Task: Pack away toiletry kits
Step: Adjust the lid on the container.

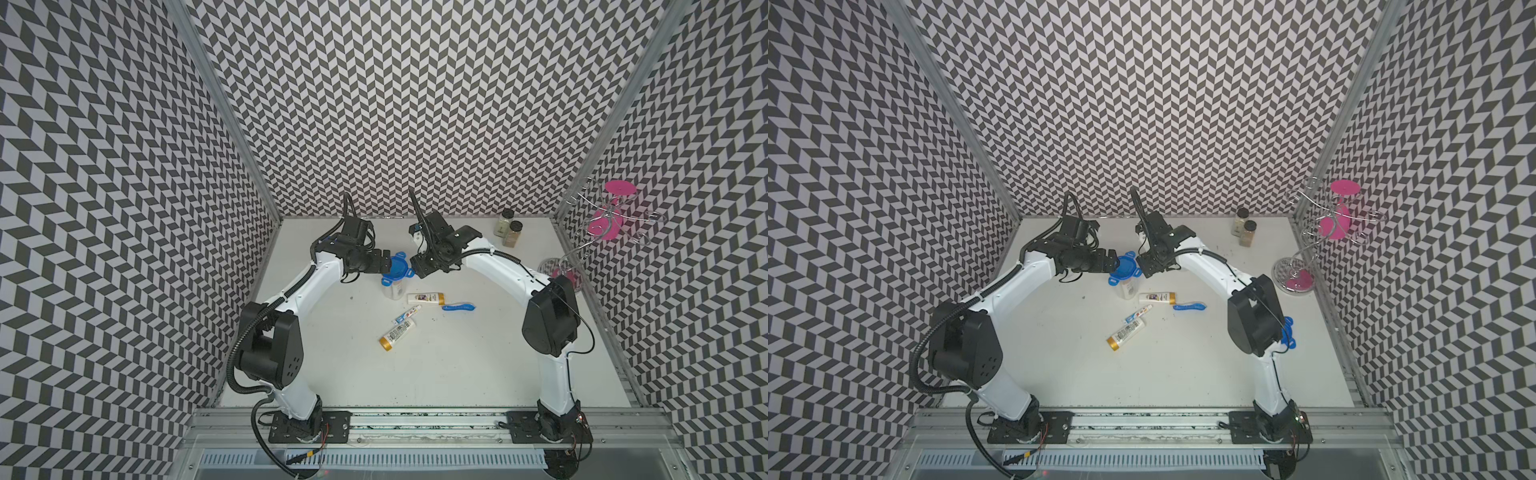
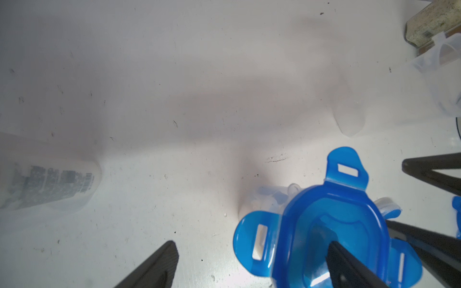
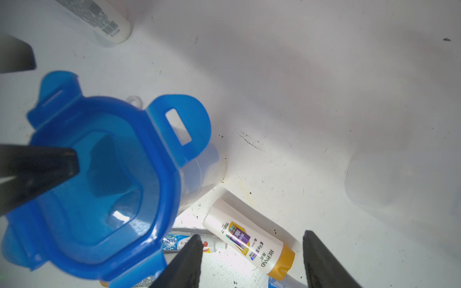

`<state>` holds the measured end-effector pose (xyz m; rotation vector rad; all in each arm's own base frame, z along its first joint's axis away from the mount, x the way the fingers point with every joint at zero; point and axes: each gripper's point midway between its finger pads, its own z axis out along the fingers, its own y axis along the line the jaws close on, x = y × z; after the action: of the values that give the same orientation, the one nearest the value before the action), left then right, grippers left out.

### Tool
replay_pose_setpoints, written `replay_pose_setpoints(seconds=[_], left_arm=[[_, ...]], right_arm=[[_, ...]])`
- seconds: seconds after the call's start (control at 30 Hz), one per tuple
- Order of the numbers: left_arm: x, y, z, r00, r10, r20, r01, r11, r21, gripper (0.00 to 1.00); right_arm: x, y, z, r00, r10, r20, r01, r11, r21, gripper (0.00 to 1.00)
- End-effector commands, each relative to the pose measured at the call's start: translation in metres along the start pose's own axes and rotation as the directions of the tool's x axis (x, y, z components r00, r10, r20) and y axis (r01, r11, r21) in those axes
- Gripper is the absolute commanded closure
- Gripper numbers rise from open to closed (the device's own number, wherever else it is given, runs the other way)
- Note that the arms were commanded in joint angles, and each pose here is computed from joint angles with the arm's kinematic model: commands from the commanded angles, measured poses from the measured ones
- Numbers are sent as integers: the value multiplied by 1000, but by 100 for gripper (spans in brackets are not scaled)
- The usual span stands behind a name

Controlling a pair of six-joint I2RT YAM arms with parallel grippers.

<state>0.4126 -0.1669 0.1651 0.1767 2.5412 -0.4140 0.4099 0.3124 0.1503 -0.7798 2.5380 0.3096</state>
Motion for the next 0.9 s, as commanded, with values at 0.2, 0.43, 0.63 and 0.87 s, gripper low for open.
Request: replay_pose_setpoints(seconds=[0.2, 0.43, 0.63, 0.87], left_arm=[[-16, 2, 5, 1000, 3, 27, -2, 1000, -25, 5], [-18, 4, 10, 1000, 2, 27, -2, 999, -34, 5], [-19, 7, 16, 1000, 2, 22, -1, 999, -44, 5], [-33, -1, 1, 999, 14, 46, -13, 1000, -28, 5]], right_arm=[[-18, 8, -13, 998, -8, 69, 10, 1000, -30, 37], [-16, 9, -13, 998, -11, 65, 13, 999, -30, 37], [-16, 13, -15, 997, -14, 72, 17, 999, -42, 38], [-13, -4, -24, 998, 6, 70, -6, 1000, 4, 38]])
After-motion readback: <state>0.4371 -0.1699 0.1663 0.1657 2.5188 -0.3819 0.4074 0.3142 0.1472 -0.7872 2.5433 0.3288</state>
